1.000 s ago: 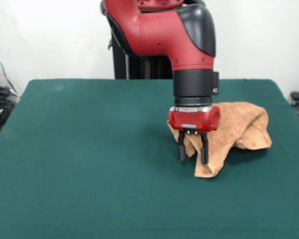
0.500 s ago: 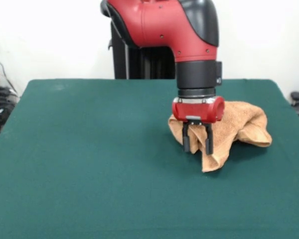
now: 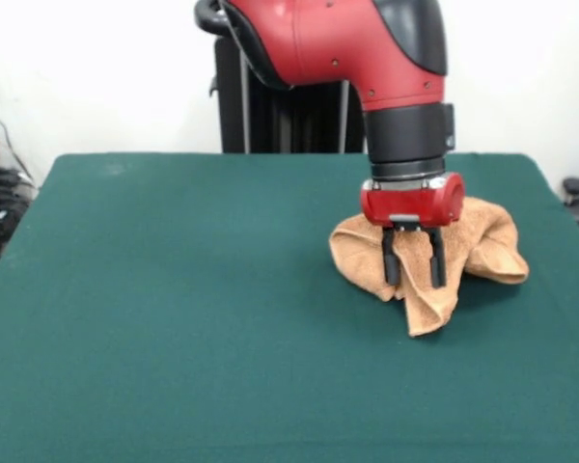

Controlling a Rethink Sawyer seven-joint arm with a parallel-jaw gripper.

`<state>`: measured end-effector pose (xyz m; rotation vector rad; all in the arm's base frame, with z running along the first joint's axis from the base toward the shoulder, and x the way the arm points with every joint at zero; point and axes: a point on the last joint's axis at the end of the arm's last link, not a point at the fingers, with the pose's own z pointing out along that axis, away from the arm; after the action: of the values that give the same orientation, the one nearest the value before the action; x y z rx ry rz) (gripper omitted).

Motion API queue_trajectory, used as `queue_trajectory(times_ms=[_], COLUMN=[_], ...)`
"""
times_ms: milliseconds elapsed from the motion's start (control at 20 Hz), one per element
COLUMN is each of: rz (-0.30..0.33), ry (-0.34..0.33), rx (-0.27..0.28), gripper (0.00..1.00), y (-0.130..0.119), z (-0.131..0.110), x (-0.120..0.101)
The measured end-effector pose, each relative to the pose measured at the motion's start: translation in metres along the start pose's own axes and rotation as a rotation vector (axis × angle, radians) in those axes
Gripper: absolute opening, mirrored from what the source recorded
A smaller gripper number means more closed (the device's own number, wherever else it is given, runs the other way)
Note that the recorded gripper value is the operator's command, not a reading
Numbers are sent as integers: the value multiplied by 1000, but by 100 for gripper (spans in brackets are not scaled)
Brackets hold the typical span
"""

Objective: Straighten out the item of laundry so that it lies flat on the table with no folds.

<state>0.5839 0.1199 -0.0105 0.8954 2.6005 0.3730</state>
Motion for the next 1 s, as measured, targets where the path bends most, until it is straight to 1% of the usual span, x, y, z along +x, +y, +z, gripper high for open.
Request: queue_trajectory(times_ms=[350,400,500,550,650,750,850,900,1000], rz=[-12,-22,-29,-40,-47,-59,-64,-72,-74], ry=[3,5,7,12,17,32,42,49,51], rx=[1,7,11,18,20,23,25,34,37], gripper=[100,100,100,100,100,100,100,0,0], y=[4,7,9,13,14,16,16,14,13], z=[0,1,1,2,4,7,9,12,13], x=[6,12,17,26,31,43,50,57,58])
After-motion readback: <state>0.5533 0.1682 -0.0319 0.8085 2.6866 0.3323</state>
